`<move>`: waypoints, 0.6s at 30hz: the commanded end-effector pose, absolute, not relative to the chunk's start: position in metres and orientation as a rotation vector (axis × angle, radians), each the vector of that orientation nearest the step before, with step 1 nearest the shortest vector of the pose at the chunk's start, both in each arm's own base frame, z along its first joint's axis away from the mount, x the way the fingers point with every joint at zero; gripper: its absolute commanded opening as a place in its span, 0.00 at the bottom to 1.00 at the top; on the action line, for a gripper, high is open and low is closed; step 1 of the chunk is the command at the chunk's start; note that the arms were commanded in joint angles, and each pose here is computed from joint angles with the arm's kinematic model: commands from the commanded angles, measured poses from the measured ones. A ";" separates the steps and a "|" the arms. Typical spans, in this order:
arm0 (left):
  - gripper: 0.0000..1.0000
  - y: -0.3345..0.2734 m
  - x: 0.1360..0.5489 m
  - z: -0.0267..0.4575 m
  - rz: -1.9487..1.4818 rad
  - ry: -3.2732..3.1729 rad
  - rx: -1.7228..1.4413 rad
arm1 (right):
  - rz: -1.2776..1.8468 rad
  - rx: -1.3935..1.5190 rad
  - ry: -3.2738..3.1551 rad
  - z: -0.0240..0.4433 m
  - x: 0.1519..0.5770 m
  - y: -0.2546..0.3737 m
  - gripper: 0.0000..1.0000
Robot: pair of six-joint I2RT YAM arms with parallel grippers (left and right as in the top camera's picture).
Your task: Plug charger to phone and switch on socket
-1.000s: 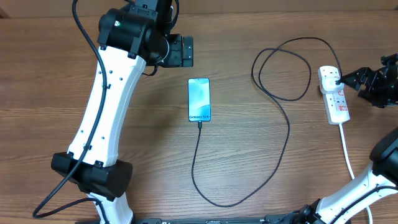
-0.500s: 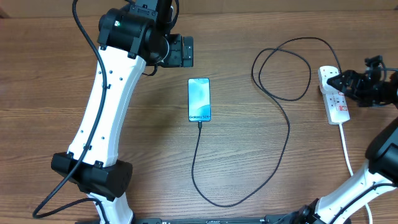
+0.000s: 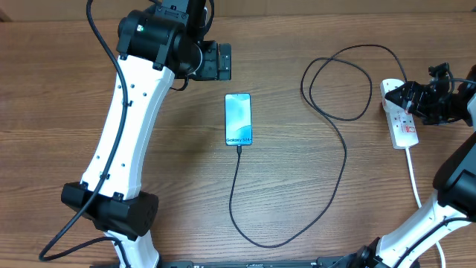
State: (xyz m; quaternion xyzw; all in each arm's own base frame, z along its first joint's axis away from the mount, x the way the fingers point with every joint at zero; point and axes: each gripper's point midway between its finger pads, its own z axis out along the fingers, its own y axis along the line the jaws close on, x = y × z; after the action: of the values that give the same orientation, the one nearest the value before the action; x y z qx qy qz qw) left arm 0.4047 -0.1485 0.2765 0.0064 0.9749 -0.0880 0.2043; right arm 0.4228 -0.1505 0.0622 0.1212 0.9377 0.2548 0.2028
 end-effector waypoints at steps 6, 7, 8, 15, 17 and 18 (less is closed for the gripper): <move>1.00 -0.145 0.406 0.274 -0.224 2.723 0.030 | 0.732 0.345 2.623 0.054 0.422 -0.144 1.00; 1.00 -0.145 0.406 0.274 -0.224 2.723 0.030 | 0.732 0.346 2.623 0.052 0.421 -0.144 1.00; 1.00 -0.145 0.406 0.274 -0.224 2.723 0.030 | 0.734 0.347 2.625 0.051 0.421 -0.144 1.00; 1.00 -0.145 0.406 0.274 -0.224 2.723 0.030 | 0.754 0.364 2.638 0.043 0.420 -0.141 1.00; 1.00 -0.145 0.406 0.274 -0.224 2.723 0.030 | 0.756 0.367 2.640 0.043 0.420 -0.140 1.00; 1.00 -0.145 0.406 0.274 -0.224 2.723 0.030 | 0.757 0.365 2.640 0.043 0.420 -0.140 1.00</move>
State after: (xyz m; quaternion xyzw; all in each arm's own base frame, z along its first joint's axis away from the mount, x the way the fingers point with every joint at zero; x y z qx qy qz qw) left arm 0.4047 -0.1485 0.2765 0.0064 0.9749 -0.0880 0.2043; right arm 0.4204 -0.1485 0.0544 0.1288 0.9368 0.2574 0.1990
